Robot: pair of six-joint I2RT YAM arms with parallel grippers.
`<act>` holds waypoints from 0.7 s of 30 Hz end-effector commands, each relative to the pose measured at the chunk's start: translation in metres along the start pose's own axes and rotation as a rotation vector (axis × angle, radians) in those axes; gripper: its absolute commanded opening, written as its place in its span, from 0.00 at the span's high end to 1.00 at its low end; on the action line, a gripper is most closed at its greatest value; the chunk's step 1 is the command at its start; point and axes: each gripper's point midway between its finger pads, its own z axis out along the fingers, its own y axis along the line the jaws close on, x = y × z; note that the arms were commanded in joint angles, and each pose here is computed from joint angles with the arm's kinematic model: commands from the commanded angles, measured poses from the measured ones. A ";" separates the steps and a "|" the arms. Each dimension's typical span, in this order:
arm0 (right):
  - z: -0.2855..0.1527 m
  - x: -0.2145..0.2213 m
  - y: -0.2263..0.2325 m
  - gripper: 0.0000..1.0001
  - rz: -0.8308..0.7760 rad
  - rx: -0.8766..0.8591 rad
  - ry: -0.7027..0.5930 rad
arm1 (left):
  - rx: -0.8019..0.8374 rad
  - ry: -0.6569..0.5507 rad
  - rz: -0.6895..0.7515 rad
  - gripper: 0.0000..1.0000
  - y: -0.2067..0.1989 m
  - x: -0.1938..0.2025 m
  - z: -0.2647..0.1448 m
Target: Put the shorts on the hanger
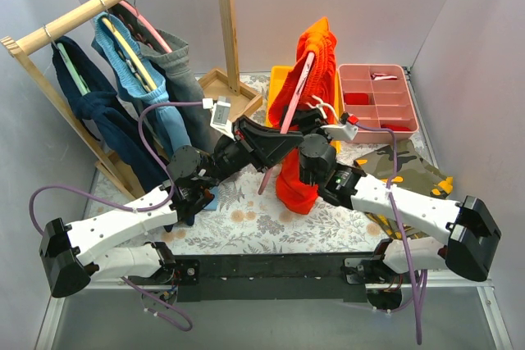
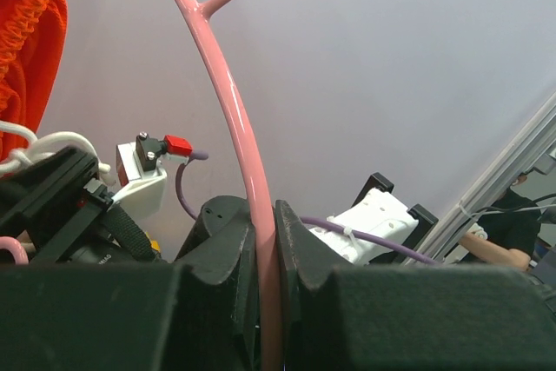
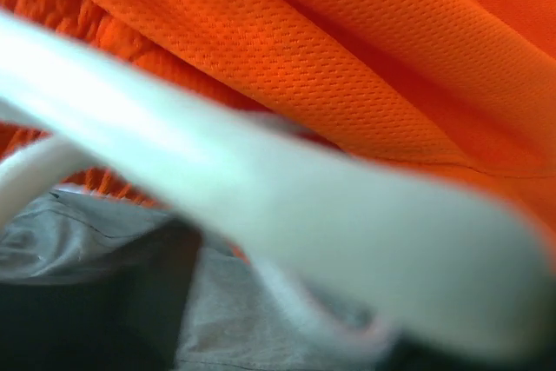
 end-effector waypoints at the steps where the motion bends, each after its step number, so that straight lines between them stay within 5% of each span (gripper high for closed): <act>1: 0.000 -0.011 -0.012 0.49 0.007 0.091 -0.044 | 0.159 -0.175 0.075 1.00 -0.052 -0.058 0.005; 3: -0.004 -0.009 -0.015 0.73 -0.012 0.087 -0.017 | 0.167 -0.182 0.074 1.00 -0.054 -0.059 0.005; 7: -0.015 0.002 -0.026 0.99 -0.083 0.058 0.086 | 0.175 -0.214 0.063 1.00 -0.054 -0.062 0.005; 9: -0.038 0.029 -0.040 0.99 -0.165 -0.021 0.269 | 0.200 -0.257 0.034 1.00 -0.054 -0.066 0.008; 21: -0.116 0.069 -0.087 0.99 -0.324 -0.184 0.693 | 0.110 -0.349 -0.029 1.00 -0.023 -0.065 0.005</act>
